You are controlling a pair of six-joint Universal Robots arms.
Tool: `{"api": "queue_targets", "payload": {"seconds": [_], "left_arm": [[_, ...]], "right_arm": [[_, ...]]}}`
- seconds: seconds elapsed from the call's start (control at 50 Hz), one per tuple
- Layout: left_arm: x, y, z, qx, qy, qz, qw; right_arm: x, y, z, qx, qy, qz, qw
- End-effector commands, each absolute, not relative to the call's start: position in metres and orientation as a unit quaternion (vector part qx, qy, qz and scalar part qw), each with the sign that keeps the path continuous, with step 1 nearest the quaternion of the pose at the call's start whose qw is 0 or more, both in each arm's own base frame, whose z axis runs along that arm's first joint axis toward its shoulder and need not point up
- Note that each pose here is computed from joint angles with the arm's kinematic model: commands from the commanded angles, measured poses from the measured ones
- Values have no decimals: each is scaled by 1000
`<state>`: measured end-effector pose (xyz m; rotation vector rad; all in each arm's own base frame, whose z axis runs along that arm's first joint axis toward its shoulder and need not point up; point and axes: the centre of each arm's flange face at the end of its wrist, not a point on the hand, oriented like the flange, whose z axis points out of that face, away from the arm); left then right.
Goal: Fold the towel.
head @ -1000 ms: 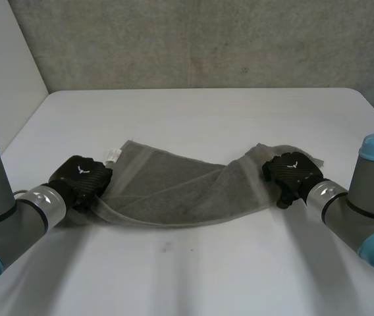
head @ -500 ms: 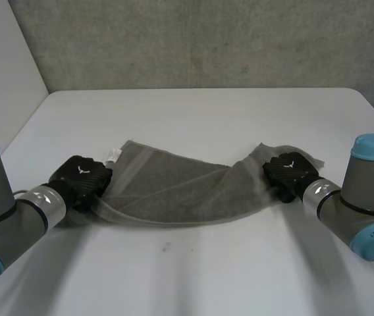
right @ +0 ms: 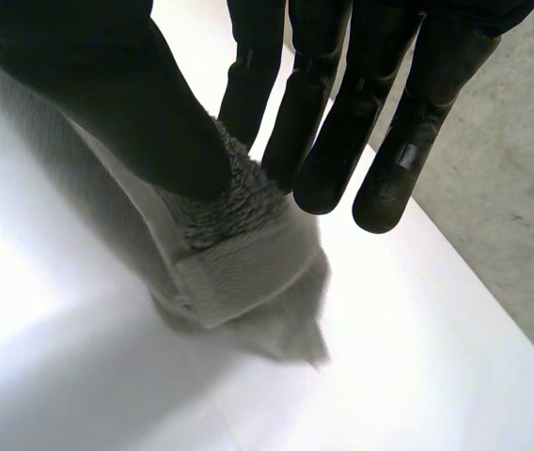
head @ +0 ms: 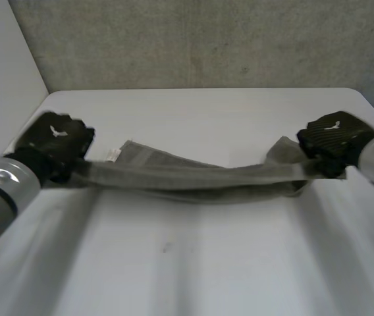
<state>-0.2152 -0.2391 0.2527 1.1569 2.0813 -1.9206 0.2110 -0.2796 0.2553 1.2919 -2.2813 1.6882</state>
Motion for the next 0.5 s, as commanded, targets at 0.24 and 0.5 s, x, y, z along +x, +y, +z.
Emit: {"api": "queue_targets", "payload": {"seconds": [0.24, 0.5], "left_arm": [[-205, -183, 339, 347, 625, -696, 72], [-220, -211, 274, 384, 686, -617, 46]], "right_arm": [[180, -195, 356, 489, -657, 559, 126], [185, -215, 290, 510, -721, 463, 68]]}}
